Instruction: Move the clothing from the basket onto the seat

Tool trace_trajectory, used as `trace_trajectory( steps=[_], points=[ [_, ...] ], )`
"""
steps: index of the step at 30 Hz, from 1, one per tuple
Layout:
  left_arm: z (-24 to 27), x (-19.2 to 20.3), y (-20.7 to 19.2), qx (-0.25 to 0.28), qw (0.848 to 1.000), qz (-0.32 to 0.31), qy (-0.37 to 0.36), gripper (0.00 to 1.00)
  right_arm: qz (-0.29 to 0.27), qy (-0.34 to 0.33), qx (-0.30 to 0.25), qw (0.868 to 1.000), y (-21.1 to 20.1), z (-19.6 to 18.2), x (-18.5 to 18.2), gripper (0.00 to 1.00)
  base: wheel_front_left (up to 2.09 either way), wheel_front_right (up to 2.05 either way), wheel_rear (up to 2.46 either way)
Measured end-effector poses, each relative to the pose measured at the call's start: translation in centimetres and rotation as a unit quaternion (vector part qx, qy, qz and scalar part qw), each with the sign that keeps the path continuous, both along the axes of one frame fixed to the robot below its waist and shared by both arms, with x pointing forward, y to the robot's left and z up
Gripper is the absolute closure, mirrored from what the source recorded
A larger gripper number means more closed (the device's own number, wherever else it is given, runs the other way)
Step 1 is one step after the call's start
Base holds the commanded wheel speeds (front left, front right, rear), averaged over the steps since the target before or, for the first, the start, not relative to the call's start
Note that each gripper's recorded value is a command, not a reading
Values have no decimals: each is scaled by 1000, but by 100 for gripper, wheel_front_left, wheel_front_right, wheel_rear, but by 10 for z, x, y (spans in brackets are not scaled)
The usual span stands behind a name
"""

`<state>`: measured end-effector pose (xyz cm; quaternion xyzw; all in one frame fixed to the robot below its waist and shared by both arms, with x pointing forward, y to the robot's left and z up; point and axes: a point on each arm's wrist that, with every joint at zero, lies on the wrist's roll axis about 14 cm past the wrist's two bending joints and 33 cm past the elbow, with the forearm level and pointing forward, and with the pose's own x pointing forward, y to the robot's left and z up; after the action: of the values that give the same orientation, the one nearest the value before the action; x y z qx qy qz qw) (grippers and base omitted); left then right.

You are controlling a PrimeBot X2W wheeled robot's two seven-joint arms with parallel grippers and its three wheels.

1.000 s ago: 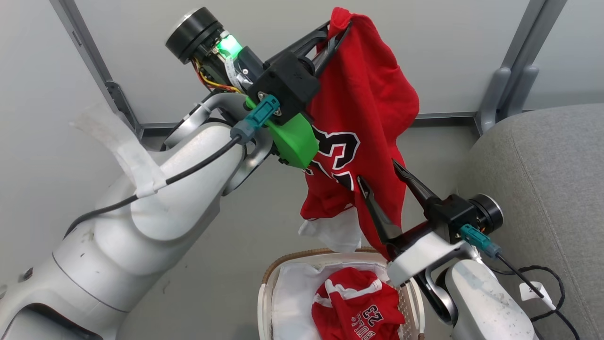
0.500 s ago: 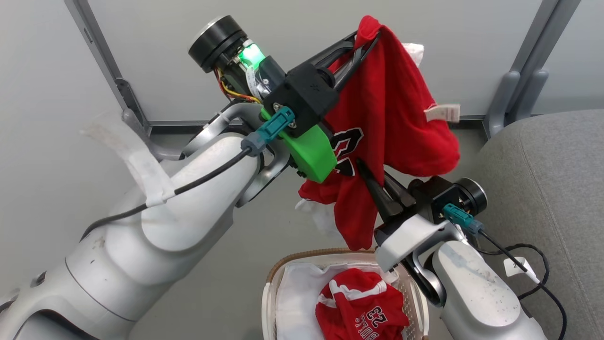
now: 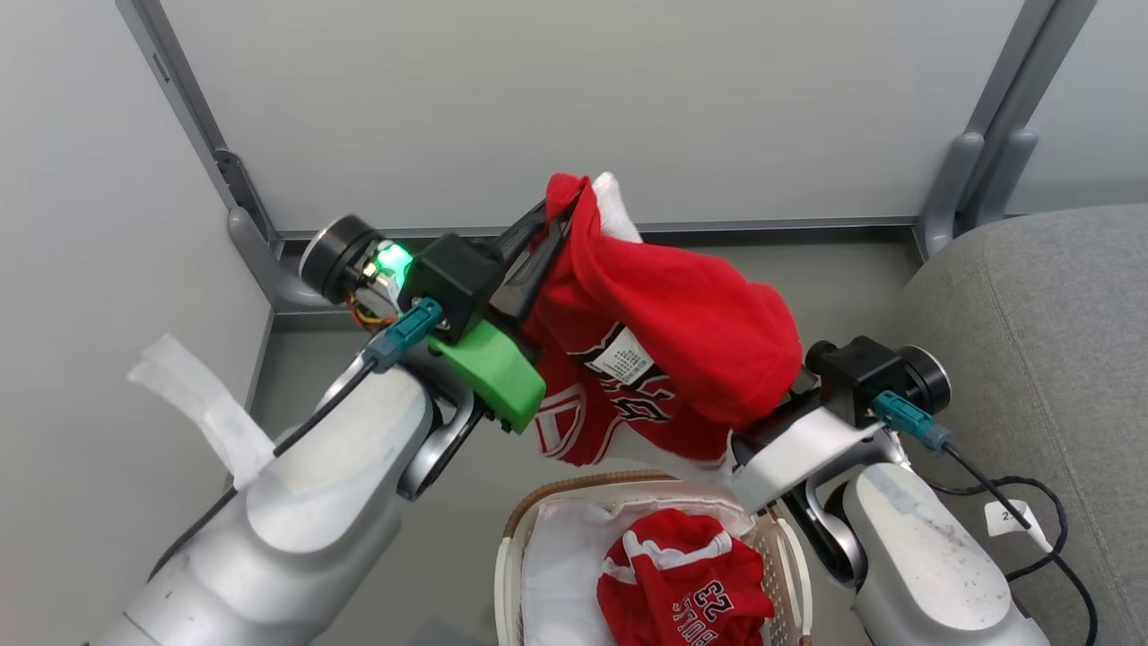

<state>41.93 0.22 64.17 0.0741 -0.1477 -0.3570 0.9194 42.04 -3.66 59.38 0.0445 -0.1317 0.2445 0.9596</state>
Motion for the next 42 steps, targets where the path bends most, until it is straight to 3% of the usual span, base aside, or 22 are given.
trace_trajectory(
  steps=[8, 17, 32, 42],
  points=[
    [-61, -4, 26, -53, 993, 57, 88, 0, -30, -11, 6, 999, -19, 6, 3, 100, 0, 0, 0],
    [-91, -29, 31, -111, 982, 77, 134, 0, -47, -13, 4, 999, -30, 5, 4, 100, 0, 0, 0],
    [-110, -40, 20, -127, 977, 72, 158, 0, -74, -3, 4, 997, -49, -3, 6, 100, 0, 0, 0],
    [-115, -29, -12, -120, 979, 30, 163, 0, -137, -19, 0, 990, -96, 7, 8, 100, 0, 0, 0]
  ],
)
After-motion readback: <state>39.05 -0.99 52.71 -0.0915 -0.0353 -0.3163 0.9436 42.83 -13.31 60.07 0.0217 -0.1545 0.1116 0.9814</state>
